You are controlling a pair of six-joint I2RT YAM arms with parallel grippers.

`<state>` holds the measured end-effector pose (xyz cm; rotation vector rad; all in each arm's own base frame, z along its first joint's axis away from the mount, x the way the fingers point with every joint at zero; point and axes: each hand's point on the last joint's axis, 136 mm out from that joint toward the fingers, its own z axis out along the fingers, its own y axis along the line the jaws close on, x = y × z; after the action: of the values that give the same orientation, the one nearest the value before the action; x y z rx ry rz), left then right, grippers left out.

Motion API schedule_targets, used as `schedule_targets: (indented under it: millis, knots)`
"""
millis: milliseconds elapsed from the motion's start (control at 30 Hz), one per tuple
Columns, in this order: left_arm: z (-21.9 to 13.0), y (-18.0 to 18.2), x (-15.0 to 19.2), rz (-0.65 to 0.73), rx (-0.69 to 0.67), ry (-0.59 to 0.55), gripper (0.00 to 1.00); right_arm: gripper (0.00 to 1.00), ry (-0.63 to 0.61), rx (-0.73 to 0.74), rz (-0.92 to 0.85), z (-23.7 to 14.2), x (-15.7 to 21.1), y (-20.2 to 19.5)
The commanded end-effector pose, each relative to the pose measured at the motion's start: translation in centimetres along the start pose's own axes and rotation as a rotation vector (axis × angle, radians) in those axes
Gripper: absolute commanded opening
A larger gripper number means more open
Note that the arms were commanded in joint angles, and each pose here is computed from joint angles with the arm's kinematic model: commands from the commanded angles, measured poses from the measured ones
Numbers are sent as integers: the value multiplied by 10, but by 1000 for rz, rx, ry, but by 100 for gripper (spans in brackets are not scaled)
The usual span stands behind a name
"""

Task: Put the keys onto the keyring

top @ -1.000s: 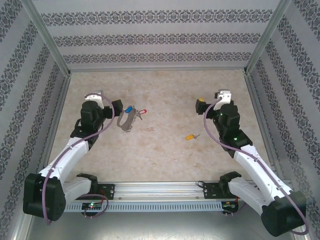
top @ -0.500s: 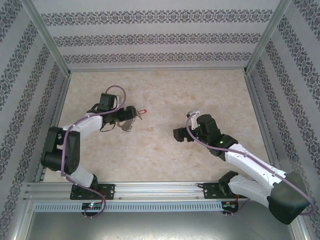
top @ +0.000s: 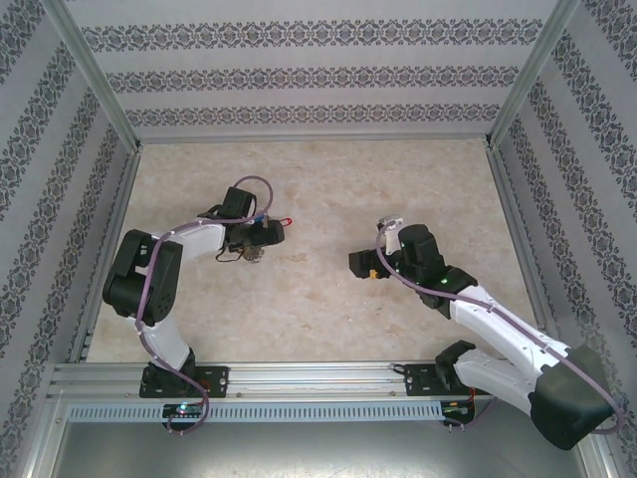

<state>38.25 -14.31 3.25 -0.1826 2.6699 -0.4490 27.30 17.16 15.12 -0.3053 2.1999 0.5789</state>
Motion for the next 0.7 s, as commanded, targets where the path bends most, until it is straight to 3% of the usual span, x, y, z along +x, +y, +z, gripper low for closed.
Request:
schedule_targets:
  millis: [0,433,667]
  knots:
    - [7,-13,46,18,35,124,100,98,-27,-20,-7,-5,-5,1]
    - [-3,-132,121,47,315,200,99,98,-10,-14,44,-10,13,-13]
    - [-21,-163,128,63,412,209,99,98,-14,-7,47,-24,19,-14]
